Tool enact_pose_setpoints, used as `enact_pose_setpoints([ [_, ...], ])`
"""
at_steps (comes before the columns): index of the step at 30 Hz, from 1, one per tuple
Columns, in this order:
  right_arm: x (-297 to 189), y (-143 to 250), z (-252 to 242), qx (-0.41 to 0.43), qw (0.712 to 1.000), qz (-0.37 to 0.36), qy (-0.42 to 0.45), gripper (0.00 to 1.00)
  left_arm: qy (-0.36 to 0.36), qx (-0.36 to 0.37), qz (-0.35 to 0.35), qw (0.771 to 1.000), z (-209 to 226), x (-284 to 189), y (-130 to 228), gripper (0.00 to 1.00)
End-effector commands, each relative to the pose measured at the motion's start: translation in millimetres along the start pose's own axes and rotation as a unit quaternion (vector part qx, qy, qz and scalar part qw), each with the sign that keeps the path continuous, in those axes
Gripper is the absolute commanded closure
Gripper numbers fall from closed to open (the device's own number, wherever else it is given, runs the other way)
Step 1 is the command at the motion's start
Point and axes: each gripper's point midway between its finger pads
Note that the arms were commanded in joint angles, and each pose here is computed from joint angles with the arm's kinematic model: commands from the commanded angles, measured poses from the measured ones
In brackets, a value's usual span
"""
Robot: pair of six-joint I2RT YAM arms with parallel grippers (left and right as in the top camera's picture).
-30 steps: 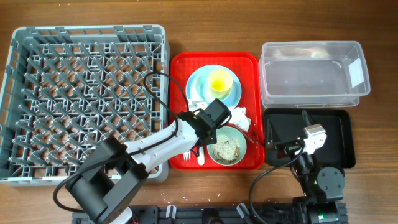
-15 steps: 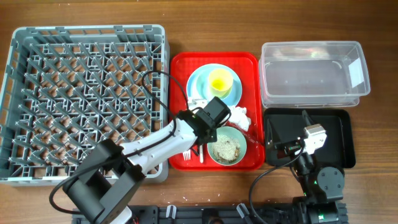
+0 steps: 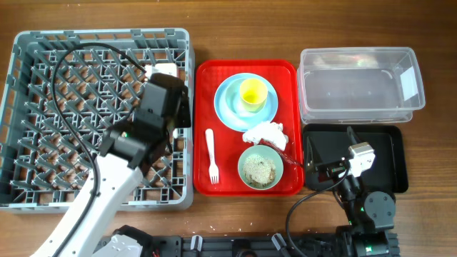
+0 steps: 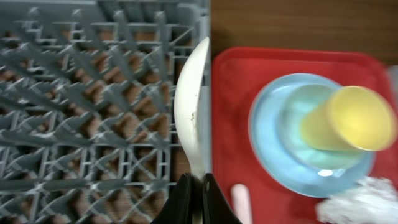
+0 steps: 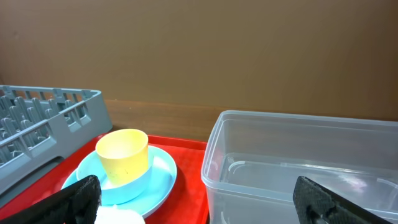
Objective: Sort waste into correct bins and load items into the dishwasher rack
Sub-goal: 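Carry the white spoon with the left gripper into the grey rack and release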
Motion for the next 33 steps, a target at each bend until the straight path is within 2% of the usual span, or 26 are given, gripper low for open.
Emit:
enact_pose_setpoints([
  [1,0,-1,-1,-0.003,1.000,-0.003,0.002,0.00,-0.025,0.019,0.054,0.998,13,30,16,0.96],
  [4,0,-1,-1,-0.003,1.000,-0.003,0.002,0.00,-0.039,0.025,0.116,0.992,10,70,42,0.95],
  [8,0,-1,-1,-0.003,1.000,-0.003,0.002,0.00,-0.042,0.028,0.130,0.990,9,86,50,0.92],
  [12,0,-1,-1,-0.003,1.000,-0.003,0.002,0.00,-0.044,0.030,0.136,0.989,9,86,53,0.80],
  [15,0,-1,-1,-0.003,1.000,-0.003,0.002,0.00,-0.042,0.027,0.124,0.991,8,85,46,0.50],
  [19,0,-1,-1,-0.003,1.000,-0.003,0.002,0.00,-0.004,0.000,0.077,0.997,-1,42,5,0.47],
  [20,0,-1,-1,-0.003,1.000,-0.003,0.002,0.00,0.036,-0.006,0.064,0.997,-13,24,-4,0.37],
  [22,0,-1,-1,-0.003,1.000,-0.003,0.002,0.00,0.147,-0.024,0.041,0.988,-46,-15,-14,0.00],
  [23,0,-1,-1,-0.003,1.000,-0.003,0.002,0.00,0.211,-0.023,0.036,0.976,-64,-37,-15,0.00],
  [25,0,-1,-1,-0.003,1.000,-0.003,0.002,0.00,0.267,-0.021,0.039,0.963,-78,-60,-11,0.00],
  [26,0,-1,-1,-0.003,1.000,-0.003,0.002,0.00,0.276,-0.021,0.053,0.960,-79,-65,-4,0.20],
  [27,0,-1,-1,-0.003,1.000,-0.003,0.002,0.00,0.273,-0.032,0.079,0.958,-79,-66,8,0.50],
  [29,0,-1,-1,-0.003,1.000,-0.003,0.002,0.00,0.262,-0.063,0.153,0.951,-84,-63,40,0.83],
  [31,0,-1,-1,-0.003,1.000,-0.003,0.002,0.00,0.249,-0.056,0.198,0.946,-100,-58,73,0.96],
  [33,0,-1,-1,-0.003,1.000,-0.003,0.002,0.00,0.177,-0.066,0.204,0.961,-101,-42,95,0.96],
])
Point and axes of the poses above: each gripper's point midway between its finger pads, its own x axis out along the fingers, its own z axis along the line the jaws close on, y = z × x, and after that the axes turned 7 degrees about x, right-handed
